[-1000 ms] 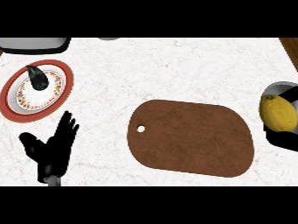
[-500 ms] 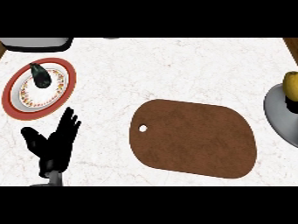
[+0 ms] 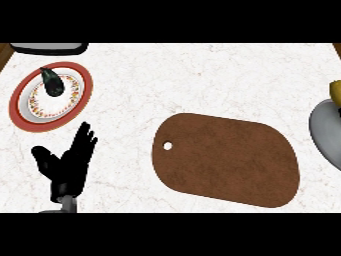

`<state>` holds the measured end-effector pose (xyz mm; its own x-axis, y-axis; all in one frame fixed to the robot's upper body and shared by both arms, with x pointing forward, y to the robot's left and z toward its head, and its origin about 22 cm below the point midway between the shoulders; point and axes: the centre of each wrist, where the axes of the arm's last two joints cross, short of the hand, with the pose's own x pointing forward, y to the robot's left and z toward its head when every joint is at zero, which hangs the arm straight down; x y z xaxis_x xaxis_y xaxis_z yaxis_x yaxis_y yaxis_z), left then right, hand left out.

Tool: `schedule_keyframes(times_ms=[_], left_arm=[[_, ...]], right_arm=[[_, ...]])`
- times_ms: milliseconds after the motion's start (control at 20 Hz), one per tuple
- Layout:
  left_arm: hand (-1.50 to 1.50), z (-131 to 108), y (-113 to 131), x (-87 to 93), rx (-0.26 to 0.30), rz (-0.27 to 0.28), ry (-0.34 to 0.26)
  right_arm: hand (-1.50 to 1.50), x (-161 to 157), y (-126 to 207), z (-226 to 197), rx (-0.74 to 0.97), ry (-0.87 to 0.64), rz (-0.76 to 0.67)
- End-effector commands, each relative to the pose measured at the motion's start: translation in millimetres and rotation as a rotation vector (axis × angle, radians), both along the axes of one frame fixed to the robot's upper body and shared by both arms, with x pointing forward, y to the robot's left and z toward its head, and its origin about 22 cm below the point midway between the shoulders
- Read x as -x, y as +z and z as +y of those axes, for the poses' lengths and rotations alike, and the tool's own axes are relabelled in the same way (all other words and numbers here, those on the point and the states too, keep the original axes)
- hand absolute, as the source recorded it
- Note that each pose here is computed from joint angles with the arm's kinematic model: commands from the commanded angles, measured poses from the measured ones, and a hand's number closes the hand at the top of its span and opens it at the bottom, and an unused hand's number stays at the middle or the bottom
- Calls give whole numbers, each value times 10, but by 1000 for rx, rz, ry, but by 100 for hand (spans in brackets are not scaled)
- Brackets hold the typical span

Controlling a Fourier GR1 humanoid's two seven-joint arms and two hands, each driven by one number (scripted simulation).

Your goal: Pick the lemon from the cutting board and place it in the pan

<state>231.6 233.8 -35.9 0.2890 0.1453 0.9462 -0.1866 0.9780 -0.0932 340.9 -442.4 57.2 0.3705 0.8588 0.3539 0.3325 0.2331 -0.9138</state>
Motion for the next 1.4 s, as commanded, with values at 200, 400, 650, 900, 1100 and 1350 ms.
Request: schedule_keyframes(times_ms=[200,400,650,900,1100,1350], left_arm=[[0,-96,-23,-33,16,4,-15],[0,25,3,-45,3,3,-12],[0,74,-86,47,14,13,11],[0,64,-72,18,14,5,16],[0,123,-15,71,6,16,16],[0,65,-98,69,6,25,47]], right_arm=[[-150,24,-237,-191,-41,37,45],[-150,-115,-34,-181,-215,139,-107],[-150,-113,-132,-141,-526,197,-302],[-150,121,60,-579,-766,237,-383],[-150,476,115,-953,-868,283,-394],[-150,903,-33,-1200,-982,440,-387]])
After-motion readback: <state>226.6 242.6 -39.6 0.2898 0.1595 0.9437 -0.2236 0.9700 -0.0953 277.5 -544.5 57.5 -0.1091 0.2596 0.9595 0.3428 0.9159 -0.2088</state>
